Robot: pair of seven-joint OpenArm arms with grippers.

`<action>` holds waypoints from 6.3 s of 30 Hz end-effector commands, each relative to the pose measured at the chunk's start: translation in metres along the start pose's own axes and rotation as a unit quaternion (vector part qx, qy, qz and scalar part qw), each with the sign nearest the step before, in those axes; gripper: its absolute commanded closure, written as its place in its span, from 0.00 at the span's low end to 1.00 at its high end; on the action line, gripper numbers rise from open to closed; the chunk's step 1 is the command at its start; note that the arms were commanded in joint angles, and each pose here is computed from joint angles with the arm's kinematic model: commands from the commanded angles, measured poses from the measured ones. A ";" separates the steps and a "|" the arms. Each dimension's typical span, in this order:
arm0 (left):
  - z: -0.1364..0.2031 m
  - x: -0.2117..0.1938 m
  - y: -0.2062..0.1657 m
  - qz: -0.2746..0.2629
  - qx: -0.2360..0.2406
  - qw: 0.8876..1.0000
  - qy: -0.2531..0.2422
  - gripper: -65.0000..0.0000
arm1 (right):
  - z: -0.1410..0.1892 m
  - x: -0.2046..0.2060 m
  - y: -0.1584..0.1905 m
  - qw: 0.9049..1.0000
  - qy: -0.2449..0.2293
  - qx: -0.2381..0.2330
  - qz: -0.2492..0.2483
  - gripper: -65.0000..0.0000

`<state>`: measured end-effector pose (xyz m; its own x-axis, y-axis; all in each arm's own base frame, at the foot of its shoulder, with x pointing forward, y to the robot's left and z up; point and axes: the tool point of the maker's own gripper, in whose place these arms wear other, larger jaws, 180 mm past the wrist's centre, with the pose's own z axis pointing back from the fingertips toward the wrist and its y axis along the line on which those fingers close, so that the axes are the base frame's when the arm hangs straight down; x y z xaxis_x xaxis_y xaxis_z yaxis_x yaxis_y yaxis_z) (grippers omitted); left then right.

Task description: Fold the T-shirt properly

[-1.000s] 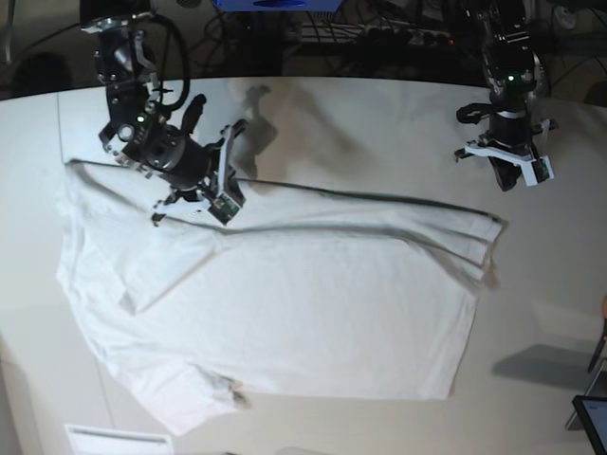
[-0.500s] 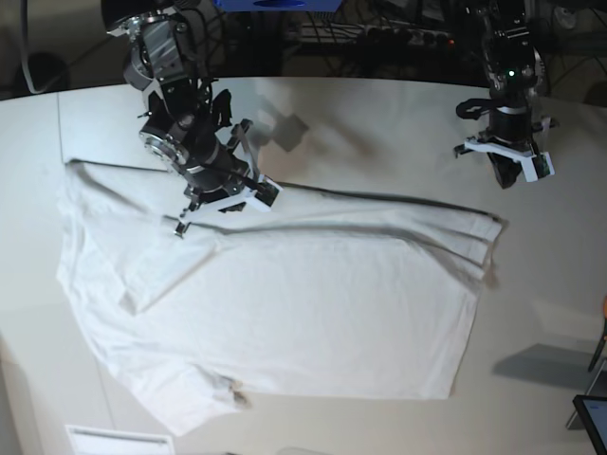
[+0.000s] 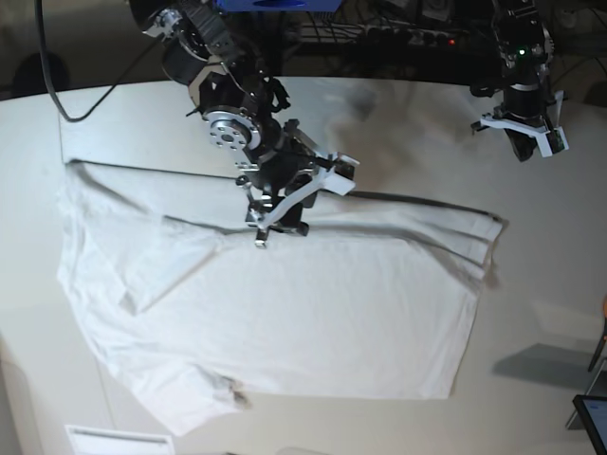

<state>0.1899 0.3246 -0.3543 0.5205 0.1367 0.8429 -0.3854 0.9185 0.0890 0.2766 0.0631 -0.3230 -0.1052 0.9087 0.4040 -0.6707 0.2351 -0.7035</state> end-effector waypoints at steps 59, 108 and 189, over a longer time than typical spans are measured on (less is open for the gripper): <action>0.001 0.013 -0.001 -0.005 -0.002 1.000 -0.023 1.00 | -0.078 0.011 0.002 0.996 0.030 0.049 0.063 0.90; 0.007 0.019 -0.010 0.008 -0.007 0.999 -0.035 1.00 | -0.116 0.012 -0.062 1.000 -0.005 -0.003 0.000 0.85; -0.106 0.014 -0.027 -0.114 0.025 0.990 0.083 1.00 | 0.026 -0.269 -0.098 0.926 0.248 -0.126 -0.255 0.57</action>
<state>0.2917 0.3372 -0.4030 0.7042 -0.0099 0.7100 -0.2746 0.9183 0.2851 0.3381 -0.2131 -0.3651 0.6025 0.6847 0.4101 -0.3760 0.6968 -0.6109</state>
